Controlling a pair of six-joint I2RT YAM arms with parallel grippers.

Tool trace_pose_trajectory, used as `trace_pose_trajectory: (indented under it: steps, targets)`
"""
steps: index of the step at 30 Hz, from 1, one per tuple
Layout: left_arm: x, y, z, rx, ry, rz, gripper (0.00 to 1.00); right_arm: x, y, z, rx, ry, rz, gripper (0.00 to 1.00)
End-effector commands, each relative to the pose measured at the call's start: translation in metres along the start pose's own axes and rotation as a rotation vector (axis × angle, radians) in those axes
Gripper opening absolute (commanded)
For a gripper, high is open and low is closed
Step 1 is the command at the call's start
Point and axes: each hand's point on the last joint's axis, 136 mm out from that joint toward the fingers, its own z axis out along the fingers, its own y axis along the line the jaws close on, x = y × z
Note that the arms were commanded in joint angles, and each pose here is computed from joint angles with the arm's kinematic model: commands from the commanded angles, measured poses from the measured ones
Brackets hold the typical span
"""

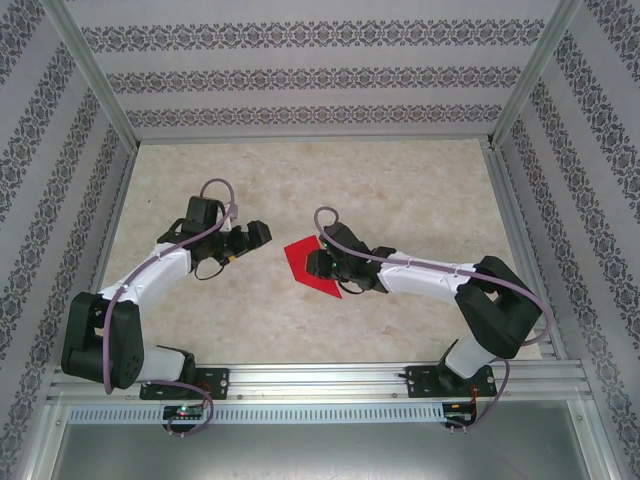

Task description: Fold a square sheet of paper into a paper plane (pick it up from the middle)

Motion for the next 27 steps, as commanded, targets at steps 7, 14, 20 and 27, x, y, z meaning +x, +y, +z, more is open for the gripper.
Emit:
trace_pose_trajectory:
  steps: [7,14,20,27]
  targets:
    - [0.026,-0.019,0.020,0.030,0.056,-0.012,0.96,-0.002,-0.006,0.024,-0.050,-0.030,0.119,0.24]
    - [0.047,-0.028,0.043,0.052,0.103,-0.060,0.92,-0.004,-0.024,0.035,-0.016,-0.025,0.142,0.24]
    - [0.058,-0.032,0.057,0.040,0.143,-0.072,0.88,0.002,-0.036,0.042,0.005,-0.009,0.171,0.24]
    - [0.072,-0.036,0.071,0.048,0.189,-0.086,0.77,0.007,-0.048,0.044,-0.004,0.001,0.246,0.25]
